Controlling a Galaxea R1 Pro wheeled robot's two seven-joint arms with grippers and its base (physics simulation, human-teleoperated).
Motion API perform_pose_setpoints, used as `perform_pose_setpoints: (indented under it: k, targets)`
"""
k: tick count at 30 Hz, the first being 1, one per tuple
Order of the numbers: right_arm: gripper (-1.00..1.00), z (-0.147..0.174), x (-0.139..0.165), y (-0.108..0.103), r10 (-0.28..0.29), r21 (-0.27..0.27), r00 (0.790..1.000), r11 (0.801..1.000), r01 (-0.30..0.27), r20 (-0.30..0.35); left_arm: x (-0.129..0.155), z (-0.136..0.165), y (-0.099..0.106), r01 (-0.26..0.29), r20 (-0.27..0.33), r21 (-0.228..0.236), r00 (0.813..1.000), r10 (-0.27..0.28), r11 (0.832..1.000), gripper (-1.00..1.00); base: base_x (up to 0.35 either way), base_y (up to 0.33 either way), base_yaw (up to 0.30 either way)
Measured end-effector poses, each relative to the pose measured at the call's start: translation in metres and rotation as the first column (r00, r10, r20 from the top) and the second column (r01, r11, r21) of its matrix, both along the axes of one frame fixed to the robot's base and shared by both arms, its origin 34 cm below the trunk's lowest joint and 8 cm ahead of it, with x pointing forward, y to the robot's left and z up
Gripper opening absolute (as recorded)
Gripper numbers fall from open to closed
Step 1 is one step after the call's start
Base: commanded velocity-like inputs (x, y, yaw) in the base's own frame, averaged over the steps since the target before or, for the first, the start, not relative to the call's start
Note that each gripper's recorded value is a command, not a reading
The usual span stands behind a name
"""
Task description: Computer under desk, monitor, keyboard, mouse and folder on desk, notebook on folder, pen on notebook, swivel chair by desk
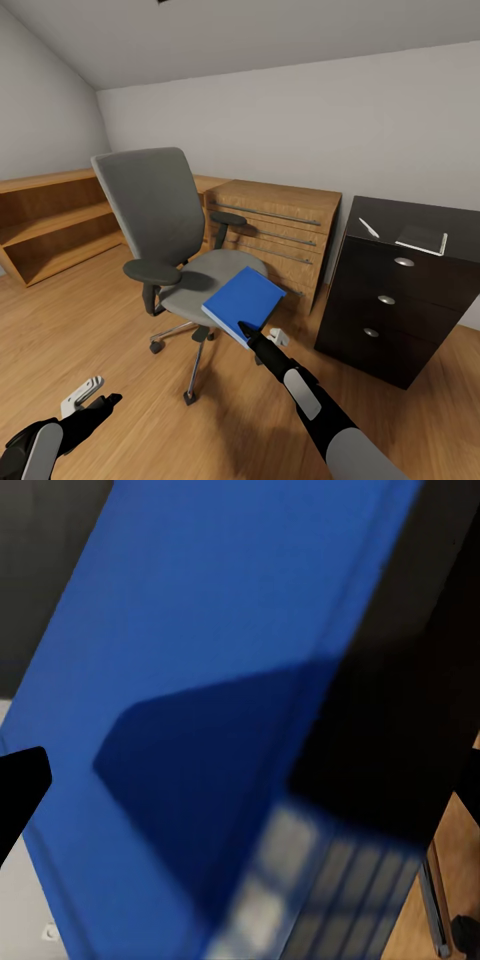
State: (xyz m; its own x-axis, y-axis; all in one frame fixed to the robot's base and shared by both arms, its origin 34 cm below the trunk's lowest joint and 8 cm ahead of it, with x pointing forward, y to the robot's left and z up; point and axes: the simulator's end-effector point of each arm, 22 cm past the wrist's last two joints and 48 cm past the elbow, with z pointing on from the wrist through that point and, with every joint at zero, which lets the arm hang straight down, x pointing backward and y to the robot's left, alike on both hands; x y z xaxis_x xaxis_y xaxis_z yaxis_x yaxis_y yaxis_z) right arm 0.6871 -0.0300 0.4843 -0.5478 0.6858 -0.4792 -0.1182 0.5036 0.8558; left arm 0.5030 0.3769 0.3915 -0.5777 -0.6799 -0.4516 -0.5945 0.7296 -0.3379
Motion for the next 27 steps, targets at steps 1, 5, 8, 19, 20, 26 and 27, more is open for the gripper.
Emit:
perform_pose_setpoints:
  k: [1, 5, 8, 19, 20, 26, 27]
  targets:
    - [1.00, 0.000, 0.000, 0.000, 0.000, 0.000, 1.000, 1.000, 0.000, 0.000, 0.000, 0.000, 0.000, 0.000, 0.000, 0.000, 1.000, 0.000, 1.000, 1.00, 0.000, 0.000, 0.000]
    - [1.00, 0.000, 0.000, 0.000, 0.001, 0.000, 1.000, 1.000, -0.001, 0.000, 0.000, 0.000, 0.000, 0.001, -0.001, 0.000, 1.000, -0.001, 1.000, 1.00, 0.000, 0.000, 0.000]
    - [1.00, 0.000, 0.000, 0.000, 0.001, 0.000, 1.000, 1.000, -0.001, 0.001, 0.000, 0.000, -0.001, 0.001, -0.001, -0.001, 1.000, -0.001, 1.000, 1.00, 0.000, 0.000, 0.000]
    - [-1.00, 0.003, -0.006, 0.015, 0.048, -0.022, 0.999, 0.999, -0.047, 0.019, -0.002, -0.004, -0.002, 0.003, -0.009, -0.005, 1.000, -0.003, 1.000, 1.00, 0.000, 0.000, 0.000]
    - [-1.00, 0.003, -0.006, 0.015, 0.048, -0.022, 0.999, 0.999, -0.047, 0.020, -0.002, -0.004, -0.003, 0.003, -0.009, -0.005, 1.000, -0.003, 1.000, 1.00, 0.000, 0.000, 0.000]
    - [-1.00, 0.003, -0.006, 0.015, 0.048, -0.023, 0.999, 0.999, -0.048, 0.021, -0.002, -0.005, -0.003, 0.004, -0.012, -0.006, 1.000, -0.004, 1.000, 1.00, 0.000, 0.000, 0.000]
    - [-1.00, 0.003, -0.006, 0.015, 0.049, -0.023, 0.999, 0.999, -0.048, 0.021, -0.002, -0.005, -0.003, 0.004, -0.012, -0.006, 1.000, -0.004, 1.000, 1.00, 0.000, 0.000, 0.000]
